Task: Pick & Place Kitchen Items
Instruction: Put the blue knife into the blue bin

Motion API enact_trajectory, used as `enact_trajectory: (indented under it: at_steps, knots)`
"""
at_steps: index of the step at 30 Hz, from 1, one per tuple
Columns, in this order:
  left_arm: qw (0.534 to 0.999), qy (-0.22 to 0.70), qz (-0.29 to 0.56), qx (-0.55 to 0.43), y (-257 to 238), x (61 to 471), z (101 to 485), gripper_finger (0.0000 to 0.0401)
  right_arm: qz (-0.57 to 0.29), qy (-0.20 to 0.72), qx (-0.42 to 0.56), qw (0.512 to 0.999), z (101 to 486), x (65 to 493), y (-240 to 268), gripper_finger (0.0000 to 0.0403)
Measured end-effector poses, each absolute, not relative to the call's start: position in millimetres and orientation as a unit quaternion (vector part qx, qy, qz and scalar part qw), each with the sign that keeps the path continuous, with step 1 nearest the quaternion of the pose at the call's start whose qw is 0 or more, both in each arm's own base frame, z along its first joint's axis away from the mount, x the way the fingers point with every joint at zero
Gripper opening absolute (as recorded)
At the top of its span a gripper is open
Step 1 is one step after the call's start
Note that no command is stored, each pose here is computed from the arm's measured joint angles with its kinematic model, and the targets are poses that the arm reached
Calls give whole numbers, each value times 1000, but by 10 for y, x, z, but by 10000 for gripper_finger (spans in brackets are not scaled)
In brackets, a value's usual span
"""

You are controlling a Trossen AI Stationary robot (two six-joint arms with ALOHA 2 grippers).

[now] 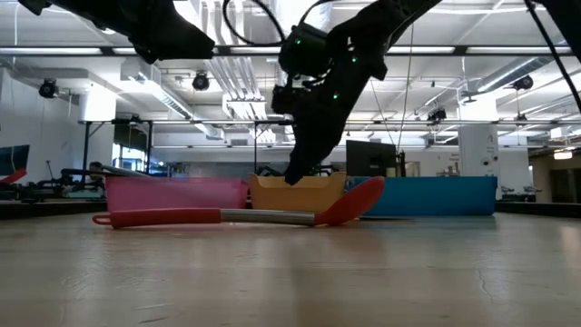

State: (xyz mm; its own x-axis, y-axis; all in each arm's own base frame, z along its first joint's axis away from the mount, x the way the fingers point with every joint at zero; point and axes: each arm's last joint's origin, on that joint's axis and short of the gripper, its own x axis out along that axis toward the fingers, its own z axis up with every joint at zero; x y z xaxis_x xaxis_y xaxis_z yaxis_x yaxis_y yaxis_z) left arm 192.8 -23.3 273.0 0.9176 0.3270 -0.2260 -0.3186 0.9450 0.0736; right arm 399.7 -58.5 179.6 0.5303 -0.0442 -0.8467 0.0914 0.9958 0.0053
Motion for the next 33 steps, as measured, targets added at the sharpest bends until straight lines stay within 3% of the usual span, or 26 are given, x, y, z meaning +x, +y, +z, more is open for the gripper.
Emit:
enact_trajectory:
  at_steps: [8,24,28,33]
  knots:
    - [979,119,164,15,-234,1931,2726,184,-43,497,32,866,1607,4155,-627,213]
    - [979,124,161,16,-236,1936,2709,184,-57,523,45,849,1305,4239,-695,158]
    - [979,126,161,17,-236,1936,2705,184,-62,525,49,848,1274,4245,-708,131]
    - [979,125,162,17,-236,1935,2706,184,-72,522,59,848,1276,4245,-719,62]
